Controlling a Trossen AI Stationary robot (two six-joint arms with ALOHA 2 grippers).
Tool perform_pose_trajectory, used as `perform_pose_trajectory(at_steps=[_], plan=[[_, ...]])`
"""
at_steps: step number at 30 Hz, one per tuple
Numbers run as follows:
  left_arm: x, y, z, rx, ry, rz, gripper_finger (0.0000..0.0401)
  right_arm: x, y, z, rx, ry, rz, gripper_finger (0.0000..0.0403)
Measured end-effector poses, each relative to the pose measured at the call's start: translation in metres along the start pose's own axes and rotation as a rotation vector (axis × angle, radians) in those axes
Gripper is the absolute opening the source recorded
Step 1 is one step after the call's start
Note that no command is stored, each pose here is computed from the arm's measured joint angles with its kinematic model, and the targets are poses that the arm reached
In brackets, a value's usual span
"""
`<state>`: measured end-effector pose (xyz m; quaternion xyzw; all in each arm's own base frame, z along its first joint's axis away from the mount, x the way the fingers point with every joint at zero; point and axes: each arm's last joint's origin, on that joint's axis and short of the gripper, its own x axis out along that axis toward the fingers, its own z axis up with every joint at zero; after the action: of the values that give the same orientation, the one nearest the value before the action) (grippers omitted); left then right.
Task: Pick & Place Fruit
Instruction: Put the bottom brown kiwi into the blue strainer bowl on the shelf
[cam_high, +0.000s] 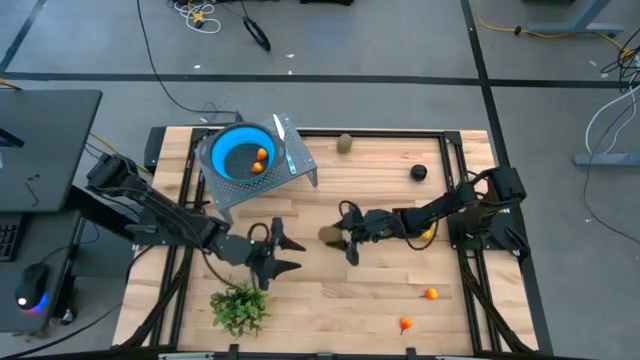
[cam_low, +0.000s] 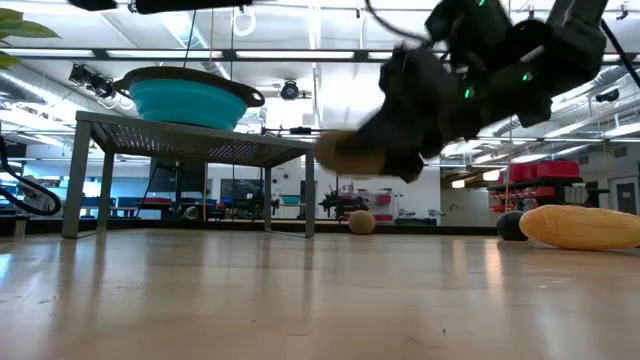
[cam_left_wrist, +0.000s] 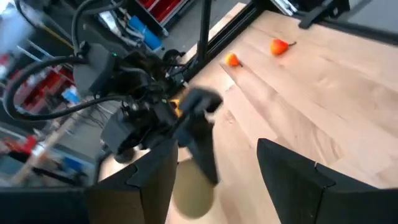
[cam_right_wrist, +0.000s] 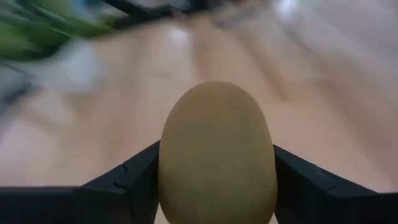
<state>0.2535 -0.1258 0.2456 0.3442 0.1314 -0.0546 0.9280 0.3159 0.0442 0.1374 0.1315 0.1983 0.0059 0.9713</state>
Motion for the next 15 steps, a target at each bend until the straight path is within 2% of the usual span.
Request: perform_pose_trajectory(at_steps=[3, 11, 15], plan=[[-0.004, -0.005, 0.003, 0.046, 0.017, 0.035, 0.0249, -0.001, 0.012, 0.004, 0.025, -0.051, 0.101, 0.0244], [0.005, -0.021, -0.001, 0.115, 0.065, 0.037, 0.0338, 0.005, 0.032, 0.024, 0.026, -0.102, 0.147, 0.0244], [0.019, -0.030, -0.005, 0.172, 0.093, 0.100, 0.0370, 0.009, 0.042, 0.037, 0.005, -0.110, 0.163, 0.0244]])
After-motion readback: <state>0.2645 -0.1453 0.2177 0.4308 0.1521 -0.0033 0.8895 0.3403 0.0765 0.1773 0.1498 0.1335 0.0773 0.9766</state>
